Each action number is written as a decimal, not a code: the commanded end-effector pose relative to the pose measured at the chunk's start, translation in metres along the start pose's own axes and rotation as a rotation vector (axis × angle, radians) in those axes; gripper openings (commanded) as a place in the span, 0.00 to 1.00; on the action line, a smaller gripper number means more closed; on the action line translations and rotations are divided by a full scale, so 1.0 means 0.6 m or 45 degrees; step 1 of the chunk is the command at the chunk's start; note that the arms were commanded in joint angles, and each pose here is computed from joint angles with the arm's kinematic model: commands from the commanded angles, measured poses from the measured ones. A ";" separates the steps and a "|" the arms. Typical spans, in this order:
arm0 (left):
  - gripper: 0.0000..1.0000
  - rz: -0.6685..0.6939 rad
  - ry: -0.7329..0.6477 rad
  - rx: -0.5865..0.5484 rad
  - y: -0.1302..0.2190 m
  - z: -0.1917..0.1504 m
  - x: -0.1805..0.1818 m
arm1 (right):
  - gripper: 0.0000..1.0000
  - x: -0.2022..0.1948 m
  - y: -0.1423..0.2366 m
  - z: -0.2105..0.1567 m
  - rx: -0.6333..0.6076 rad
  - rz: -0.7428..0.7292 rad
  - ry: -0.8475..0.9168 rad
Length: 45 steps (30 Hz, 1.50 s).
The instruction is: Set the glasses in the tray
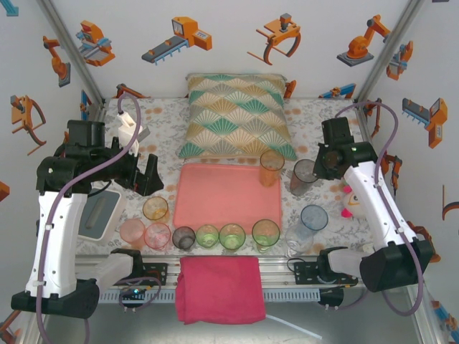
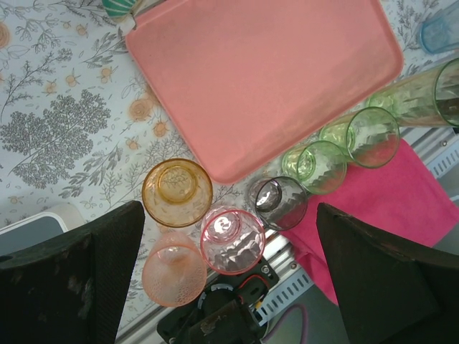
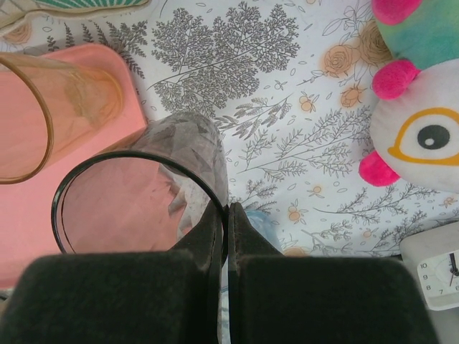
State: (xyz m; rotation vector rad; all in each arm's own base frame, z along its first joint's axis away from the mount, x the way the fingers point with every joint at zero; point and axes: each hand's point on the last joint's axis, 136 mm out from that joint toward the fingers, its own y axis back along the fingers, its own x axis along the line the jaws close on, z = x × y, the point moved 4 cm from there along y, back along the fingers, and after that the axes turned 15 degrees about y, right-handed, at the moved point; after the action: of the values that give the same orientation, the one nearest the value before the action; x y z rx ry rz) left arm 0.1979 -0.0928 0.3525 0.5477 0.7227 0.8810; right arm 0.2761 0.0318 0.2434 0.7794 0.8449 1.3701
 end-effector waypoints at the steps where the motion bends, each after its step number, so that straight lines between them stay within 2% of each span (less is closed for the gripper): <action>1: 0.97 -0.043 -0.020 -0.018 0.002 0.002 -0.010 | 0.00 0.004 0.014 0.011 -0.028 0.027 -0.008; 21: 0.97 -0.062 -0.038 -0.028 0.003 0.000 -0.014 | 0.00 0.081 0.035 -0.011 -0.041 0.130 0.058; 45: 0.97 -0.075 -0.038 -0.035 0.007 -0.008 -0.019 | 0.00 0.138 -0.005 -0.027 0.005 0.147 0.126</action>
State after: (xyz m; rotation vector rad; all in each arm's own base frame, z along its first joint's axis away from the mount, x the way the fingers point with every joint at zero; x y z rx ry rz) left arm 0.1933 -0.0964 0.3547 0.5266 0.7098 0.8541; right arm 0.2596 0.1114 0.2302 0.7930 0.9088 1.5328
